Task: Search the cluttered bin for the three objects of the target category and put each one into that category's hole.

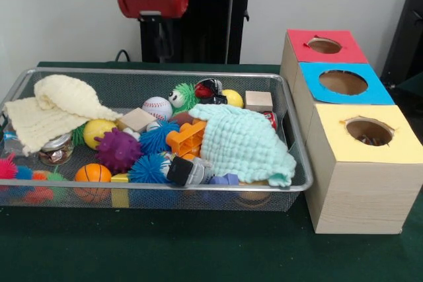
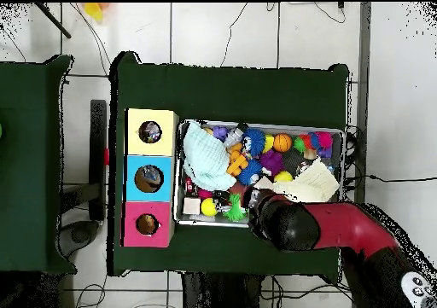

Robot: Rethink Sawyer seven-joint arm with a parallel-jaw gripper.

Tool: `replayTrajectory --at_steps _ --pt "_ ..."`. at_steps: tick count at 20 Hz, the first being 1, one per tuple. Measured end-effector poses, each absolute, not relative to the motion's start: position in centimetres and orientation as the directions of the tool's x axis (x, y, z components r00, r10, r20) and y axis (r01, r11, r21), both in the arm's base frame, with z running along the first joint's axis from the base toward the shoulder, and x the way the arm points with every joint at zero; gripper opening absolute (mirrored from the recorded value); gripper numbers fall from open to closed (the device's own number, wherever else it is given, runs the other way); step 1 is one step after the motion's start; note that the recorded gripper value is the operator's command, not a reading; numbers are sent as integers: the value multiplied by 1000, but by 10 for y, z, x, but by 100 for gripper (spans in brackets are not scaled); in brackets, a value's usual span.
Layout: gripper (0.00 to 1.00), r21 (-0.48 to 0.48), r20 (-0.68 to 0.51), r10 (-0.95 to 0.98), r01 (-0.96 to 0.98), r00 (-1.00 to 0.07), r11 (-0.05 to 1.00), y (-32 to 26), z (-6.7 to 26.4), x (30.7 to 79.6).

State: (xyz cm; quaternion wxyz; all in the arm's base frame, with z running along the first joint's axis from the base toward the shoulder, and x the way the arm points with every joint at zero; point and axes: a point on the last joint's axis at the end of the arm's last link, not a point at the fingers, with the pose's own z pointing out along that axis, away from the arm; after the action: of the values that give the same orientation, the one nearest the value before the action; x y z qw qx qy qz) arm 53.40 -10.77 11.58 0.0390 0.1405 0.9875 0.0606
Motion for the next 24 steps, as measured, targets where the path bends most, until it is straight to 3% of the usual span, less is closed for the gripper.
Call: replayTrajectory --at_steps 5,9,15,24 --pt "0 85 -100 235 227 -967 970 -143 114 522" --pt "0 65 -95 170 164 -981 984 -140 99 512" --pt "0 95 -56 -28 -33 -998 995 -63 58 508" --pt "0 143 -58 -99 -106 -993 984 -9 39 526"
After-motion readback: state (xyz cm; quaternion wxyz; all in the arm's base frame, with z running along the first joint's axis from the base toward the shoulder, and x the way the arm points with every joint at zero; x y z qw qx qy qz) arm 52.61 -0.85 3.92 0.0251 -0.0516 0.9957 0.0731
